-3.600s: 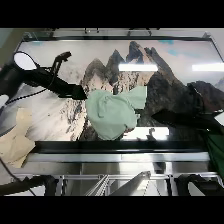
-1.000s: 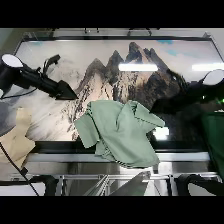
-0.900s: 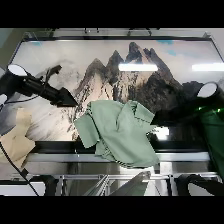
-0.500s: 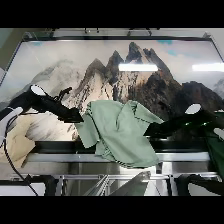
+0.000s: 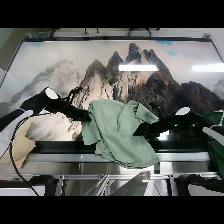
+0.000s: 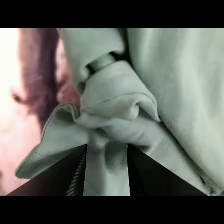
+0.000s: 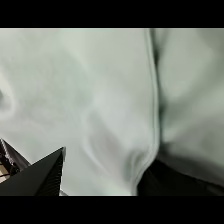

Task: Fold the shirts.

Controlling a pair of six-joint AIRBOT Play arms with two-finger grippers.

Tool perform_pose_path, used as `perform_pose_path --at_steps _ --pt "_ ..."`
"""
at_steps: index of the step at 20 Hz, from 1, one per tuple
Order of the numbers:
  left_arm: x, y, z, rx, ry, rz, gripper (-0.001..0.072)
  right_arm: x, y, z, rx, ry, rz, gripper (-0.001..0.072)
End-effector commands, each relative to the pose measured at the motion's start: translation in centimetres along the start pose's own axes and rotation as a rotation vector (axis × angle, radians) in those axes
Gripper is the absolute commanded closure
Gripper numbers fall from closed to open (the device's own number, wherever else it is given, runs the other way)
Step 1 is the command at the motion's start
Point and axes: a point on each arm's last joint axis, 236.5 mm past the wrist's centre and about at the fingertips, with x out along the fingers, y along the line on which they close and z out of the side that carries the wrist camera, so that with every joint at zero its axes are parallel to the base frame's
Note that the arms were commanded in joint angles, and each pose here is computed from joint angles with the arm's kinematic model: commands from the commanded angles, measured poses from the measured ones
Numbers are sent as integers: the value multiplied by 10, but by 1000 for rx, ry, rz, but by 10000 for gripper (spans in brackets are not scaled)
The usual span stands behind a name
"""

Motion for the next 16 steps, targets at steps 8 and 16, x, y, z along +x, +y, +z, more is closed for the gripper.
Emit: perform_pose_path --at_steps 8,16 --pt "-127 43 25 -110 -235 48 -5 1 10 4 -3 -15 41 199" --pt "-38 49 -5 -244 28 -154 8 1 10 4 -2 -15 42 199"
